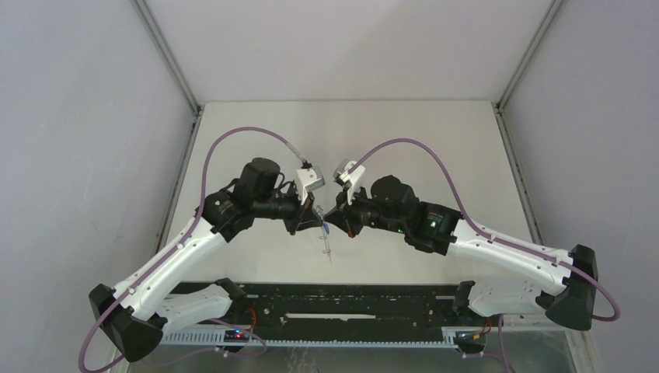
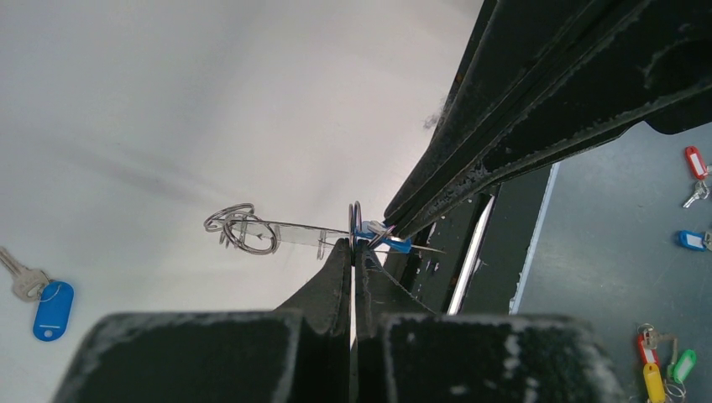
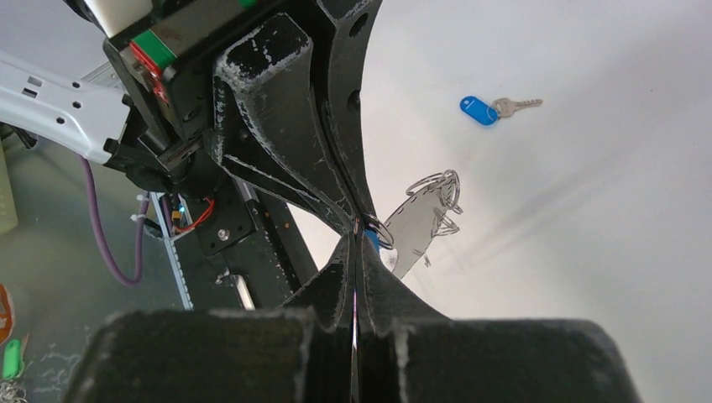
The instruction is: Put the keys on the keyring
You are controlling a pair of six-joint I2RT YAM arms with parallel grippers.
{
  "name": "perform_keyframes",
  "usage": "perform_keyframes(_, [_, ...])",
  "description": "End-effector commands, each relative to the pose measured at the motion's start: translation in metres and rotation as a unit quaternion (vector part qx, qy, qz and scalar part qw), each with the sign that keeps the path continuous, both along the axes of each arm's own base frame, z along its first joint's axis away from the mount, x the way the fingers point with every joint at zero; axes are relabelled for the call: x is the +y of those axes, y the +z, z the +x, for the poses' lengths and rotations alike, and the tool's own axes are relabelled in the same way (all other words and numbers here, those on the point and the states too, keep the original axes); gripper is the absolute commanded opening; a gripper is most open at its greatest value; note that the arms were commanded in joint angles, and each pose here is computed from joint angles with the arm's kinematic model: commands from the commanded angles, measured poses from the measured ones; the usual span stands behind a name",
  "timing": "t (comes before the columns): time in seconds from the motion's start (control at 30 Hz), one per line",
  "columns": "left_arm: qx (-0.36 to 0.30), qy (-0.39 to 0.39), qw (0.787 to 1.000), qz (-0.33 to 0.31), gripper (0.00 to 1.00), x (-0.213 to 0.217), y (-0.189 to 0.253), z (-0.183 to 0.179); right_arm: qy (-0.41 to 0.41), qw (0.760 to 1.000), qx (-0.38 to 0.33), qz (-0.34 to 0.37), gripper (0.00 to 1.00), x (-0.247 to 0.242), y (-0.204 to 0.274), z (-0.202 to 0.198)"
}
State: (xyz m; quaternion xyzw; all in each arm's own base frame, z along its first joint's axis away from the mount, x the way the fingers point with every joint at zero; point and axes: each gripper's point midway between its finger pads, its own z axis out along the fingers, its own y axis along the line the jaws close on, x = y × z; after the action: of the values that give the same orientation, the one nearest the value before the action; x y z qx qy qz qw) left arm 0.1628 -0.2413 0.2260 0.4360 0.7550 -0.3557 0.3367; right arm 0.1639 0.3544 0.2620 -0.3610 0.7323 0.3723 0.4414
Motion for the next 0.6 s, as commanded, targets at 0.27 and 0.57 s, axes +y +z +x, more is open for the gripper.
perform_keyframes(0.27, [-0.023, -0.01, 0.999, -0.023, 0.0, -0.003, 0.01, -0.002, -0.006, 1.0, -0.001, 0.022, 0.0, 0.004, 0.01, 0.0])
perform_keyframes(0.57, [-0.022, -0.012, 0.999, -0.023, 0.0, -0.003, 0.01, -0.003, -0.024, 1.0, 0.006, 0.016, 0.0, -0.001, 0.006, 0.006])
